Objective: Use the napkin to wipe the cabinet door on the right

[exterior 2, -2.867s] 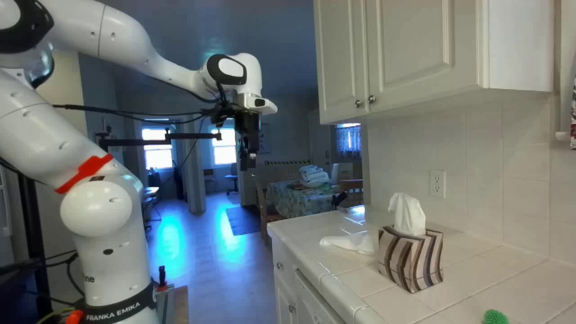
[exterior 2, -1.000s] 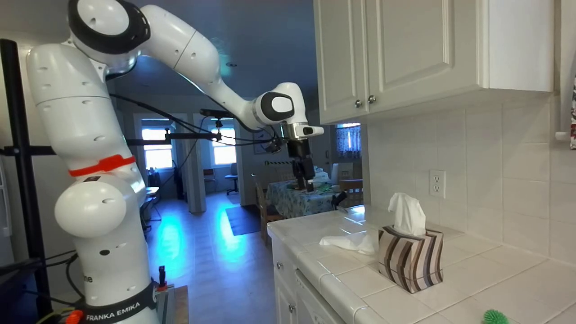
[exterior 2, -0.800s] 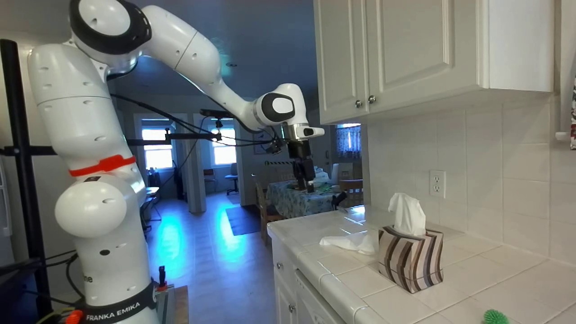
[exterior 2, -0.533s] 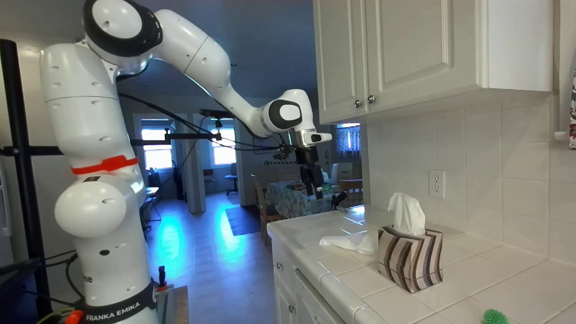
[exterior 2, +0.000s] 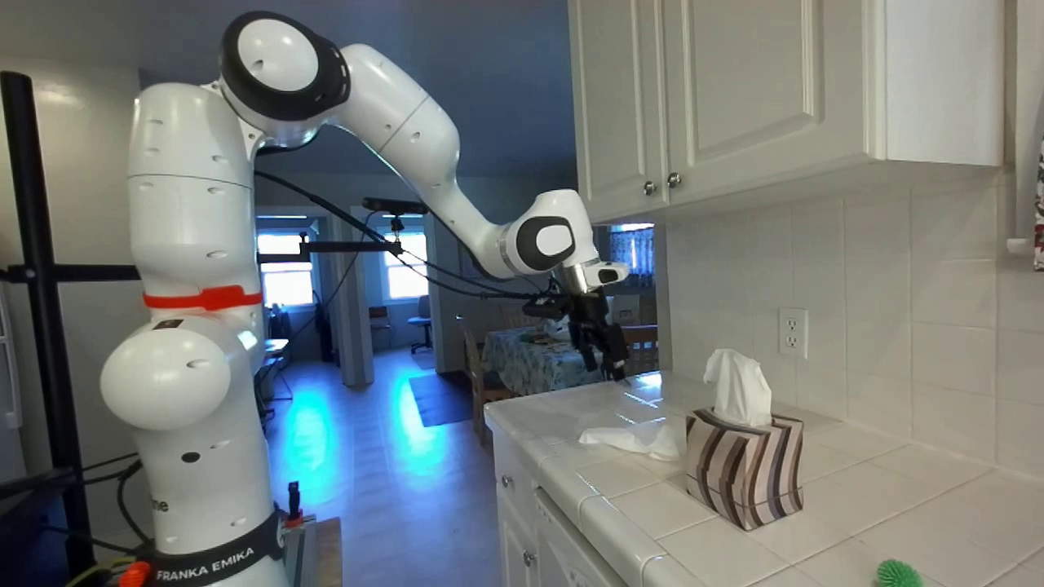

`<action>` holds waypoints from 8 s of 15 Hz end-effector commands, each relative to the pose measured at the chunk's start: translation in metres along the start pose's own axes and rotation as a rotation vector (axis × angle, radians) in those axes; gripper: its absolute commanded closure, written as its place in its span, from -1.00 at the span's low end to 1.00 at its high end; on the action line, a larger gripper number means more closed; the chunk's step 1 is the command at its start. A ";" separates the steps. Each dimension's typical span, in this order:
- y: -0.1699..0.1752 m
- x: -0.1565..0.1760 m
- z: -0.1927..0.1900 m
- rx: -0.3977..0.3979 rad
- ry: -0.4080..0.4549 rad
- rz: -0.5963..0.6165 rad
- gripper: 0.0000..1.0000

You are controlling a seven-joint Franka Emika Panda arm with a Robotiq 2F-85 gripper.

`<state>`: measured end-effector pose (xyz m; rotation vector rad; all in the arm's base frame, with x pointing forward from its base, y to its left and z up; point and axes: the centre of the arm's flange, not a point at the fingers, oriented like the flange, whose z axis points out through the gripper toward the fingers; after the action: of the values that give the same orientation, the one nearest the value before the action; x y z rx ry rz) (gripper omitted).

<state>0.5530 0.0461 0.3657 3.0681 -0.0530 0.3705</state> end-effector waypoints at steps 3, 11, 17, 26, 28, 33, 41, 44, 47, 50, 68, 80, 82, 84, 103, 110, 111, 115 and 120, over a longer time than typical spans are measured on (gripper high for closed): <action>0.001 0.024 0.051 0.033 0.004 -0.123 -1.00; 0.004 0.021 0.066 0.000 -0.018 -0.076 -1.00; 0.012 0.027 0.099 0.022 -0.022 -0.153 -1.00; 0.000 0.035 0.136 0.065 0.088 -0.287 -1.00; -0.002 0.036 0.143 0.068 0.100 -0.309 -1.00; -0.006 0.038 0.155 0.082 0.100 -0.340 -0.24; -0.013 0.038 0.144 0.205 -0.006 -0.329 1.00; -0.012 0.038 0.131 0.219 -0.045 -0.292 1.00; -0.006 0.036 0.113 0.191 -0.049 -0.268 1.00; 0.001 0.034 0.087 0.156 -0.010 -0.270 1.00; 0.052 0.041 -0.054 -0.078 0.424 -0.138 1.00; 0.085 0.040 -0.131 -0.103 0.602 -0.011 1.00; 0.089 0.042 -0.140 -0.101 0.616 0.005 1.00; 0.090 0.053 -0.139 -0.099 0.602 -0.007 0.98; 0.125 0.084 -0.192 -0.106 0.705 0.080 1.00; 0.133 0.082 -0.215 -0.106 0.747 0.101 1.00; 0.134 0.081 -0.217 -0.105 0.753 0.100 1.00; 0.138 0.076 -0.228 -0.105 0.777 0.116 1.00; 0.154 0.080 -0.243 -0.103 0.826 0.139 1.00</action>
<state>0.5644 -0.0843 0.6152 2.5908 -0.2174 1.4746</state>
